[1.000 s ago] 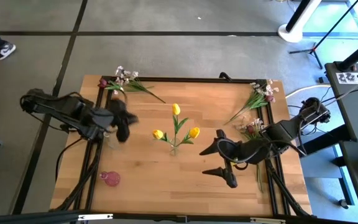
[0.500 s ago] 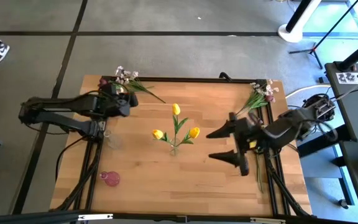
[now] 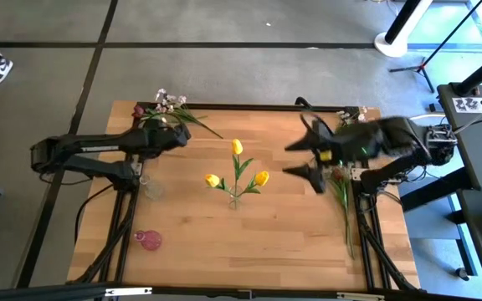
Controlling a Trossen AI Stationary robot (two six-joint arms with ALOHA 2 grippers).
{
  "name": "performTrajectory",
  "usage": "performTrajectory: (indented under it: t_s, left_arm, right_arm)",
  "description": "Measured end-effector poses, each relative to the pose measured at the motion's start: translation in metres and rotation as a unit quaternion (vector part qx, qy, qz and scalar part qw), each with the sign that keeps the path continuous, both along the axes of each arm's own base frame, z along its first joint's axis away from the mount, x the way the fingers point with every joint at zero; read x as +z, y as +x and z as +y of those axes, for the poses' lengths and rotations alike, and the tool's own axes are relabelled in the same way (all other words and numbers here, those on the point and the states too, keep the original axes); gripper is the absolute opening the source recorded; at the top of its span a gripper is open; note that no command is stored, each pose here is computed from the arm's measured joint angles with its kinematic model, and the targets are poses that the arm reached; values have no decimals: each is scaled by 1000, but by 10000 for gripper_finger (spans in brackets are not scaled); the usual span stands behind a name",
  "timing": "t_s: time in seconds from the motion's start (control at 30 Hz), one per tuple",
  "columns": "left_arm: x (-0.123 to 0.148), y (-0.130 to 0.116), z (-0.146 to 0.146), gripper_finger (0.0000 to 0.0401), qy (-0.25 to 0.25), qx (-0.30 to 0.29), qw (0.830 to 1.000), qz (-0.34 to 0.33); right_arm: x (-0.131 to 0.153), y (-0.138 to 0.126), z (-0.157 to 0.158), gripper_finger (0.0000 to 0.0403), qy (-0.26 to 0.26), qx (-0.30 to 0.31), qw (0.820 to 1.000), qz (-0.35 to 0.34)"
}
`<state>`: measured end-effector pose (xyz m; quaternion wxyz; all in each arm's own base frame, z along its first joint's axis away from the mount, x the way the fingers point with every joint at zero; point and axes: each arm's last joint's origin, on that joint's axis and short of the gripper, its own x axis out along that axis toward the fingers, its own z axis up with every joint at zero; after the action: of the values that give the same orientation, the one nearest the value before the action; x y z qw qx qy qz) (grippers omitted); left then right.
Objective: Sort flowers into vase by color
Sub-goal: Put the top right white flowers into the left transparent vase
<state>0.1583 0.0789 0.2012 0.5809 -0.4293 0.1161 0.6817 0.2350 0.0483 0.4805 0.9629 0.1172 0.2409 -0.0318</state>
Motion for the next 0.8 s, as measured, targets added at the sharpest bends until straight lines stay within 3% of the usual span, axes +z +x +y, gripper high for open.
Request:
performTrajectory:
  t_s: [0.17, 0.3, 0.47, 0.57, 0.67, 0.8]
  left_arm:
    - [-15, 5, 23, 43, -17, 50, 999, 6]
    - [-23, 9, 43, 74, -28, 53, 998, -1]
    - [-35, 9, 62, 128, -60, 90, 993, -39]
    - [-39, 10, 73, 151, -51, 117, 990, -68]
    - [-40, 11, 88, 160, -37, 147, 983, -104]
    - [-43, 11, 106, 158, -50, 183, 978, -91]
  right_arm:
    - [0, 5, -53, 303, -64, -22, 998, 8]
    - [0, 2, -93, 303, -109, -28, 993, 14]
    - [-2, -8, -138, 303, -133, -11, 991, 1]
    - [-3, -17, -161, 303, -159, -17, 987, 4]
    - [-3, -29, -181, 303, -174, -28, 984, 8]
    - [-6, -39, -197, 303, -171, -27, 985, 7]
